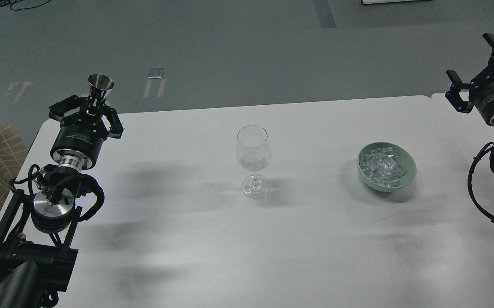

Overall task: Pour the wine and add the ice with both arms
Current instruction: 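Turn the jigger upright and carry it back away from the glass, then set the jigger on the table, open the left gripper and raise it, then move the right gripper down into the green ice bowl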

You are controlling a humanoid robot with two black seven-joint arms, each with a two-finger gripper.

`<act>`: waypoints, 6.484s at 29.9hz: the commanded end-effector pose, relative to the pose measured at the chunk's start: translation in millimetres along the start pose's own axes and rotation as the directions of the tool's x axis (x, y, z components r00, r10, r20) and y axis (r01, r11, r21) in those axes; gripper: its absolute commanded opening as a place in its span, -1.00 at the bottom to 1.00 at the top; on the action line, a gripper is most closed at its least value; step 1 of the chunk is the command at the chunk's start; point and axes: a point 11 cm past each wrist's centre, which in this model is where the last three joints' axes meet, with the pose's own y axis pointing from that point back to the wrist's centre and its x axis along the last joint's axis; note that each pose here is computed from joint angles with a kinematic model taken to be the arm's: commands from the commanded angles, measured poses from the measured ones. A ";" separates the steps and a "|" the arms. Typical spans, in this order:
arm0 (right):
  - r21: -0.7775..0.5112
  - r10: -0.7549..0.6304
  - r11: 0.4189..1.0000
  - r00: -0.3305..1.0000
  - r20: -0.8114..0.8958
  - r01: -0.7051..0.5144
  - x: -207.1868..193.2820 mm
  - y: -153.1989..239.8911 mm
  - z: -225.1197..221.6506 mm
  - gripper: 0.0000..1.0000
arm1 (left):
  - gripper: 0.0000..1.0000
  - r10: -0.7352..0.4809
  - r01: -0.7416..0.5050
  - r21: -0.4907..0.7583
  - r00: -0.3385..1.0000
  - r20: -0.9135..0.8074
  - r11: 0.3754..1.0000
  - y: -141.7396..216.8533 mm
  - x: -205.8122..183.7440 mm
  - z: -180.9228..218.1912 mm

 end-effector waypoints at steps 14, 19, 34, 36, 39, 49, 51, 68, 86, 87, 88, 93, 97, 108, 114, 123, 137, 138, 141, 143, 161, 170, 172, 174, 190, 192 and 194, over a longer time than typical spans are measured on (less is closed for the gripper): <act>-0.018 -0.011 1.000 1.000 -0.012 0.011 -3.5 1.0 5.6 1.00 | -1.00 0.191 -0.203 -0.054 0.965 -0.178 0.978 -11.1 88.8 -4.7; -0.022 -0.009 1.000 1.000 -0.013 0.008 -2.1 2.4 7.2 1.00 | -1.00 0.217 -0.224 -0.029 0.963 -0.157 0.974 -16.2 92.8 -14.5; -0.022 -0.010 1.000 1.000 -0.012 0.010 -2.9 1.9 7.1 1.00 | -0.90 0.263 -0.263 0.019 0.955 -0.140 0.965 -24.6 96.4 -35.4; -0.022 -0.010 1.000 1.000 -0.012 0.010 -2.9 1.9 7.1 1.00 | -0.87 0.261 -0.261 0.018 0.955 -0.138 0.965 -24.8 96.0 -35.1; -0.023 -0.011 1.000 1.000 -0.012 0.011 -3.5 1.7 7.7 1.00 | -0.82 0.261 -0.262 0.015 0.955 -0.140 0.965 -24.8 96.2 -34.0; -0.026 -0.012 1.000 1.000 -0.013 0.012 -3.8 2.0 9.3 1.00 | -0.64 0.268 -0.268 0.021 0.954 -0.135 0.963 -22.9 98.4 -36.6; -0.027 -0.013 1.000 1.000 -0.013 0.013 -4.4 1.9 9.9 1.00 | -0.61 0.267 -0.267 0.019 0.954 -0.134 0.964 -23.0 98.4 -35.8; -0.028 -0.012 1.000 1.000 -0.014 0.012 -4.0 2.1 10.2 1.00 | -0.28 0.258 -0.257 0.025 0.957 -0.131 0.966 -22.2 97.2 -37.6; -0.028 -0.012 1.000 1.000 -0.013 0.012 -3.9 2.1 10.1 1.00 | -0.12 0.246 -0.245 0.020 0.961 -0.128 0.969 -25.6 92.9 -34.4; -0.029 -0.013 1.000 1.000 -0.013 0.013 -4.5 1.9 10.7 1.00 | -0.06 0.240 -0.240 0.019 0.962 -0.128 0.971 -27.3 90.7 -33.9; -0.029 -0.013 1.000 1.000 -0.013 0.013 -4.5 1.9 10.7 1.00 | 0.00 0.237 -0.237 0.016 0.963 -0.129 0.971 -28.0 89.8 -32.6; -0.029 -0.013 1.000 1.000 -0.013 0.013 -4.5 1.9 10.7 1.00 | 0.51 0.197 -0.197 0.013 0.972 -0.129 0.980 -31.1 78.6 -31.0; -0.027 -0.013 1.000 1.000 -0.013 0.013 -4.5 1.9 10.6 1.00 | 0.52 0.186 -0.186 0.011 0.974 -0.127 0.982 -31.7 75.7 -29.4; -0.028 -0.012 1.000 1.000 -0.013 0.012 -3.9 2.1 10.1 1.00 | 0.52 0.167 -0.168 0.005 0.978 -0.124 0.986 -35.9 69.0 -26.0; -0.027 -0.013 1.000 1.000 -0.012 0.013 -4.8 1.5 10.1 1.00 | 0.58 0.069 -0.072 -0.019 0.992 -0.102 0.997 -41.9 40.1 -7.7; -0.023 -0.013 1.000 1.000 -0.006 0.013 -5.1 1.6 10.3 1.00 | 0.96 -0.048 0.047 -0.016 0.996 -0.079 0.999 -40.0 2.4 0.7; 0.007 -0.076 0.997 0.992 -0.102 0.077 -15.2 -1.6 -18.9 1.00 | 0.96 -0.247 0.246 0.024 0.964 0.102 0.969 -33.6 -62.3 -7.2; 0.001 -0.079 0.997 0.989 -0.125 0.080 -14.5 -1.0 -20.8 1.00 | 0.96 -0.247 0.246 0.024 0.962 0.119 0.969 -34.9 -63.8 -5.8; -0.032 -0.105 0.994 0.961 -0.257 0.101 -16.3 -1.8 -28.2 1.00 | 0.96 -0.220 0.219 0.021 0.962 0.161 0.975 -37.3 -62.3 1.6; -0.050 -0.135 0.991 0.936 -0.325 0.126 -23.4 -4.0 -30.5 1.00 | 0.96 -0.216 0.217 0.011 0.962 0.165 0.976 -37.6 -62.0 7.6; -0.293 -0.354 0.927 0.285 -0.891 0.234 -79.8 -8.6 -79.5 1.00 | 0.96 -0.207 0.221 -0.002 0.915 0.347 0.975 -44.1 -67.4 25.2; -0.486 -0.453 0.834 -0.181 -0.873 0.261 -136.6 -11.6 -48.1 1.00 | 0.96 -0.227 0.237 0.005 0.922 0.314 0.971 -31.0 -67.8 11.9; -0.520 -0.460 0.813 -0.259 -0.849 0.262 -140.9 -2.1 -48.0 1.00 | 0.96 -0.228 0.239 0.004 0.923 0.310 0.971 -31.0 -68.5 11.3; -0.568 -0.472 0.789 -0.362 -0.804 0.234 -136.3 12.8 -52.7 1.00 | 0.96 -0.230 0.240 0.005 0.922 0.313 0.971 -30.6 -68.0 12.1; -0.756 -0.658 0.641 -0.415 -0.629 0.129 -106.4 55.3 -12.2 1.00 | 0.96 -0.207 0.213 0.015 0.926 0.316 0.977 -21.3 -50.6 6.1; -0.774 -0.683 0.623 -0.402 -0.609 0.114 -98.4 63.3 0.5 1.00 | 0.96 -0.203 0.209 0.017 0.927 0.316 0.978 -20.3 -48.7 4.5; -0.778 -0.697 0.621 -0.389 -0.603 0.093 -92.0 67.8 12.1 1.00 | 0.96 -0.197 0.203 0.015 0.928 0.317 0.979 -18.6 -45.6 5.4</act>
